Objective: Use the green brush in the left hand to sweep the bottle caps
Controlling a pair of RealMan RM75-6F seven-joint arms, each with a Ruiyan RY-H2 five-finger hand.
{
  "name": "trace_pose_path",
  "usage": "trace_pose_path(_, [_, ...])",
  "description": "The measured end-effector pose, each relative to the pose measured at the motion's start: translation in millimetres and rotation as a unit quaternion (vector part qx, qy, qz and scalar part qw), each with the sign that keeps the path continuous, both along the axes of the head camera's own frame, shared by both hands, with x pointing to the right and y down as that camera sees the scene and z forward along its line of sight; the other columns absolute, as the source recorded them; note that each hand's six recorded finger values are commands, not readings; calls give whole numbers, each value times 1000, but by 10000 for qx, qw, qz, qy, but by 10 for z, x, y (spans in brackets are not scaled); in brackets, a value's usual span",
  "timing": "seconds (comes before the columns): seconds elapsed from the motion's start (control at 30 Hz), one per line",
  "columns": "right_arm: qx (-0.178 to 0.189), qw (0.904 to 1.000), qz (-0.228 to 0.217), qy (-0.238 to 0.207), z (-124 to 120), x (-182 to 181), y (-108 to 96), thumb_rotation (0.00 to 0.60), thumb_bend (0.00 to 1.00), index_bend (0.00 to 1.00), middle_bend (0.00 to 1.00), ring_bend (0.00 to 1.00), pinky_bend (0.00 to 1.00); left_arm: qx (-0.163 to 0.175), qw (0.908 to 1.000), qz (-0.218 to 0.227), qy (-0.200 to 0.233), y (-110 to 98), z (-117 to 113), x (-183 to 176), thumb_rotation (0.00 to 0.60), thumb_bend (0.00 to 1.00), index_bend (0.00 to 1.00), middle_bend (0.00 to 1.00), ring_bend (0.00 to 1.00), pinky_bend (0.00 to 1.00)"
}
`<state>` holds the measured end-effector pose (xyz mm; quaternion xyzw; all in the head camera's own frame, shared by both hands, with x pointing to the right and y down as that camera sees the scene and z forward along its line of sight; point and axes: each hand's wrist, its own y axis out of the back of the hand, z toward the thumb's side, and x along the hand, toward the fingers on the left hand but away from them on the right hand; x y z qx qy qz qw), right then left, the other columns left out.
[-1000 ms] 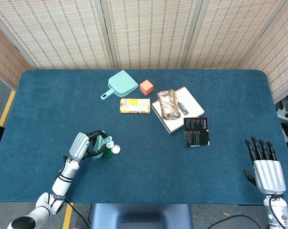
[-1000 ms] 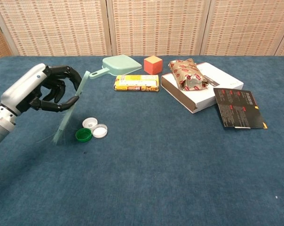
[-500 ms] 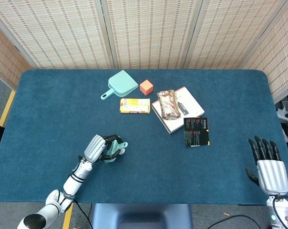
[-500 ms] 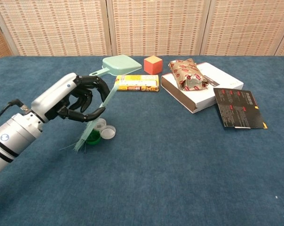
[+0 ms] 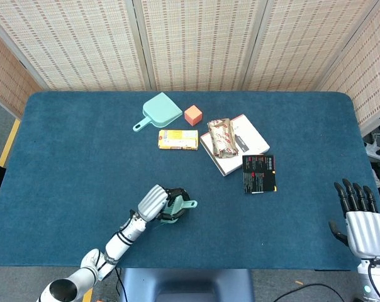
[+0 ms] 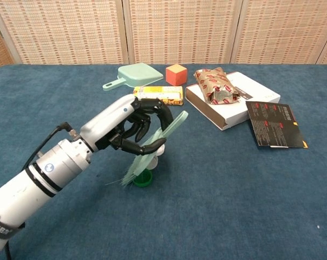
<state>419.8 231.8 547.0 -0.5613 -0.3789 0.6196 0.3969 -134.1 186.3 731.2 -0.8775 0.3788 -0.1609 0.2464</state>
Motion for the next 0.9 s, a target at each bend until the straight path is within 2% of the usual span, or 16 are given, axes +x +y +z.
trace_pose_path(0.2, [-22, 10000, 3, -17, -17, 20, 9, 600, 224, 0, 0, 0, 0, 382, 9991, 46, 159, -33, -154, 58, 600, 804, 732, 882, 738, 903])
trace_pose_path(0.33, [-24, 10000, -12, -12, -20, 15, 16, 600, 224, 0, 0, 0, 0, 791, 9968, 0, 114, -132, -282, -103, 600, 804, 732, 882, 738, 903])
trace_pose_path(0.47, [-65, 10000, -49, 0, 1, -9, 31, 600, 224, 0, 0, 0, 0, 1134, 9930, 1, -331, -218, -314, -423, 600, 802, 732, 882, 738, 903])
trace_pose_path(0.57, [-75, 10000, -53, 18, 10, -19, 34, 600, 223, 0, 0, 0, 0, 1402, 9856, 49, -942, -246, -293, -736, 600, 802, 732, 883, 738, 903])
trace_pose_path(0.67, [-91, 9999, -63, 39, 30, -35, 36, 600, 224, 0, 0, 0, 0, 1682, 9704, 114, -1728, -266, -250, -1062, 600, 800, 733, 887, 738, 903])
trace_pose_path(0.73, [-114, 9999, -83, 47, 50, -52, 36, 600, 223, 0, 0, 0, 0, 1824, 9542, 175, -2363, -276, -204, -1316, 600, 779, 731, 891, 738, 901])
trace_pose_path(0.83, [-170, 9997, -136, 53, 95, -90, 38, 600, 224, 0, 0, 0, 0, 1808, 9300, 277, -3189, -273, -108, -1655, 600, 719, 721, 883, 737, 897])
trace_pose_path(0.9, [-220, 9996, -183, 46, 128, -121, 41, 600, 224, 0, 0, 0, 0, 1699, 9185, 330, -3556, -256, -34, -1785, 600, 642, 676, 836, 719, 880])
